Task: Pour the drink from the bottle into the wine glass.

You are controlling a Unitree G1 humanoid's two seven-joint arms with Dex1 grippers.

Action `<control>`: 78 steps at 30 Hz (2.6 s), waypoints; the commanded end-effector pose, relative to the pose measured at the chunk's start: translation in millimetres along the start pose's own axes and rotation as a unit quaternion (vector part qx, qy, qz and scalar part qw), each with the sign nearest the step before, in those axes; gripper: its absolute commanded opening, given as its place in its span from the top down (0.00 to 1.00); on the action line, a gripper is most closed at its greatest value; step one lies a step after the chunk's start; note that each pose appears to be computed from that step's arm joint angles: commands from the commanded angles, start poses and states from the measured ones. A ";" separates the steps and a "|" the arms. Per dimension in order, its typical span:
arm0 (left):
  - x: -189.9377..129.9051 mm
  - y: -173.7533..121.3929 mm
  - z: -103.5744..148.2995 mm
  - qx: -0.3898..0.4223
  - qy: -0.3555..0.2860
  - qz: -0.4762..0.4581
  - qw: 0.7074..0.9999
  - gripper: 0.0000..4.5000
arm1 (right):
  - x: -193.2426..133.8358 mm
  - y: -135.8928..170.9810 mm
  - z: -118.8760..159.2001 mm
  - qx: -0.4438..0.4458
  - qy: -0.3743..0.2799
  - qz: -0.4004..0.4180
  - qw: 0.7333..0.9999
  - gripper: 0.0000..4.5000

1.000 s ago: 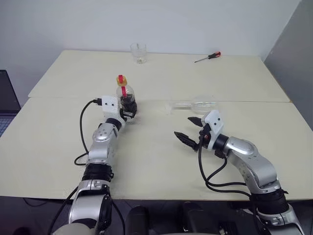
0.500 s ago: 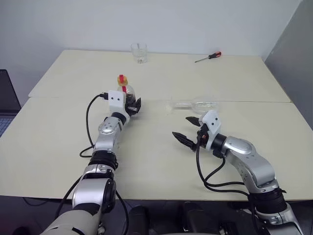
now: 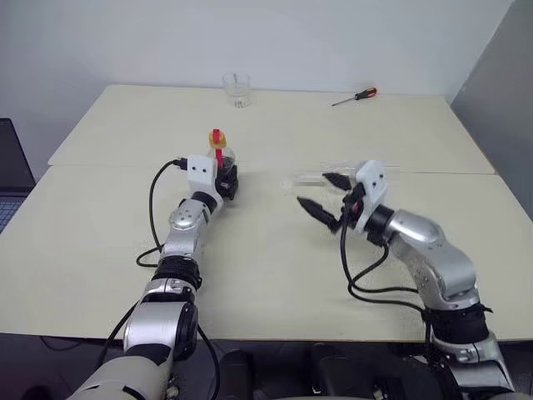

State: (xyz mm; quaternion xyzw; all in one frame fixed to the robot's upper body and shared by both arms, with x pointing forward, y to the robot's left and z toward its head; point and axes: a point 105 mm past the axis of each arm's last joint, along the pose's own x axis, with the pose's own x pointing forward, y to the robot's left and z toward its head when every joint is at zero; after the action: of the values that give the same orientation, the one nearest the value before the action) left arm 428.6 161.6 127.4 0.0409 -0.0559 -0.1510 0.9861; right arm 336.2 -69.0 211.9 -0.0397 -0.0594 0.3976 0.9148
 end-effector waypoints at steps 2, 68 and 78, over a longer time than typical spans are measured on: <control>-11.3 -43.2 33.0 -0.006 -0.044 -0.073 0.996 0.57 | 14.1 -2.6 37.9 -0.029 -0.018 -0.021 0.999 0.00; -39.8 -104.9 36.6 0.021 -0.032 -0.116 0.992 0.60 | 54.4 34.7 35.0 0.063 0.052 0.043 0.996 0.53; -38.4 -104.4 38.6 0.019 -0.036 -0.113 0.993 0.71 | 56.7 37.0 23.0 0.059 0.068 0.043 0.995 0.73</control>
State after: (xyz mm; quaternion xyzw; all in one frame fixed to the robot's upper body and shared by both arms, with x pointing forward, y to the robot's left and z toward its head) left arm 358.6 75.0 125.5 0.0605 -0.0380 -0.2613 0.9626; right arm 346.2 -2.6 230.9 -0.0100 0.0409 0.4323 0.9007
